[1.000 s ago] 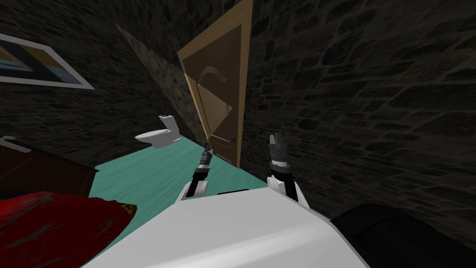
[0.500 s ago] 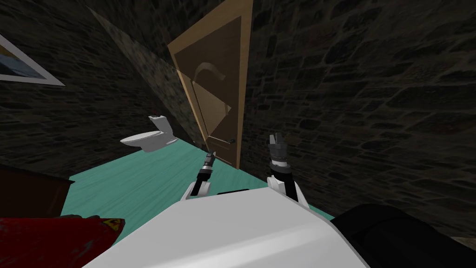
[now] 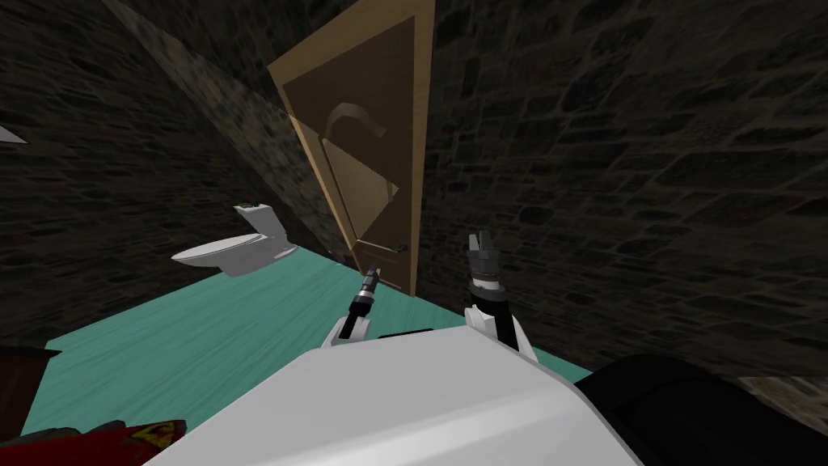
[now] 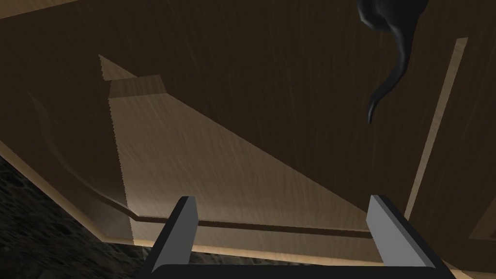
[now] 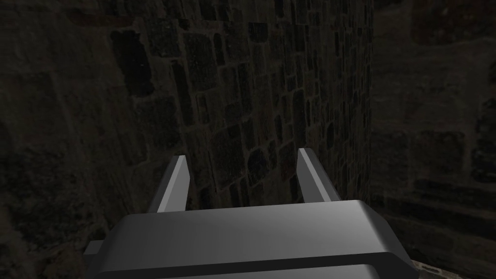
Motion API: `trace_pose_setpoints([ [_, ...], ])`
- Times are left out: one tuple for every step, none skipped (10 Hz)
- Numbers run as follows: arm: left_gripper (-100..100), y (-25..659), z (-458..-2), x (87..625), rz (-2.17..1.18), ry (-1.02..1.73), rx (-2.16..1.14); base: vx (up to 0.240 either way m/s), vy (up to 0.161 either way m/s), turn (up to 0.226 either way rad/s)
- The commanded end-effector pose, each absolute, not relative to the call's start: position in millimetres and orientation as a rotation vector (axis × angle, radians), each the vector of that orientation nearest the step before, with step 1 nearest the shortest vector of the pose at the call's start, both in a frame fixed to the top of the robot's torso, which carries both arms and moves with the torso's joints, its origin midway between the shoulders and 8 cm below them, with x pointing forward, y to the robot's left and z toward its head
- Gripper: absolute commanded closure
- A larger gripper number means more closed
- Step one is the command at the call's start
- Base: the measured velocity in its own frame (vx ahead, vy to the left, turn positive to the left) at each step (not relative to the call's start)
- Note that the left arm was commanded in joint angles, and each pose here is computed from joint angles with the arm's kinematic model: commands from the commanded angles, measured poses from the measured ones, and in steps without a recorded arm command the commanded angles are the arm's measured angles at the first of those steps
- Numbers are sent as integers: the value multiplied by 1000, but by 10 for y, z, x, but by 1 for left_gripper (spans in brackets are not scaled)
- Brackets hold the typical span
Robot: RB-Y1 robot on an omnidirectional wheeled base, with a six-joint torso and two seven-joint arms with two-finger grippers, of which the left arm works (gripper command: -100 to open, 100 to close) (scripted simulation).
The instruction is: Push the door open
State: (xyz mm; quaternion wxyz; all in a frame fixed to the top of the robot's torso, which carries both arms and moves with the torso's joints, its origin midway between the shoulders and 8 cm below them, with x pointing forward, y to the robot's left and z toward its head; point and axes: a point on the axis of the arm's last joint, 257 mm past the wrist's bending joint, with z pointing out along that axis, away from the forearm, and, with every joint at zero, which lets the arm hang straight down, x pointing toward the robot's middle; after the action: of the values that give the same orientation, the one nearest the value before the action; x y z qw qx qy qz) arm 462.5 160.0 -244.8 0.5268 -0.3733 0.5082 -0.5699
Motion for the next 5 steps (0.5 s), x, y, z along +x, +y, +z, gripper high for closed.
trace_pose_setpoints([
  [-100,1536,-2593,4628,-1362,1247,-902,77,66,-130],
  [-100,1493,-2680,4628,-1362,1266,-908,79,74,-133],
  [-100,1453,-2759,4627,-1362,1283,-913,92,71,-105],
  [-100,1413,-2837,4625,-1362,1300,-918,69,65,-111],
  [-100,1373,-2914,4621,-1362,1318,-922,60,73,-113],
])
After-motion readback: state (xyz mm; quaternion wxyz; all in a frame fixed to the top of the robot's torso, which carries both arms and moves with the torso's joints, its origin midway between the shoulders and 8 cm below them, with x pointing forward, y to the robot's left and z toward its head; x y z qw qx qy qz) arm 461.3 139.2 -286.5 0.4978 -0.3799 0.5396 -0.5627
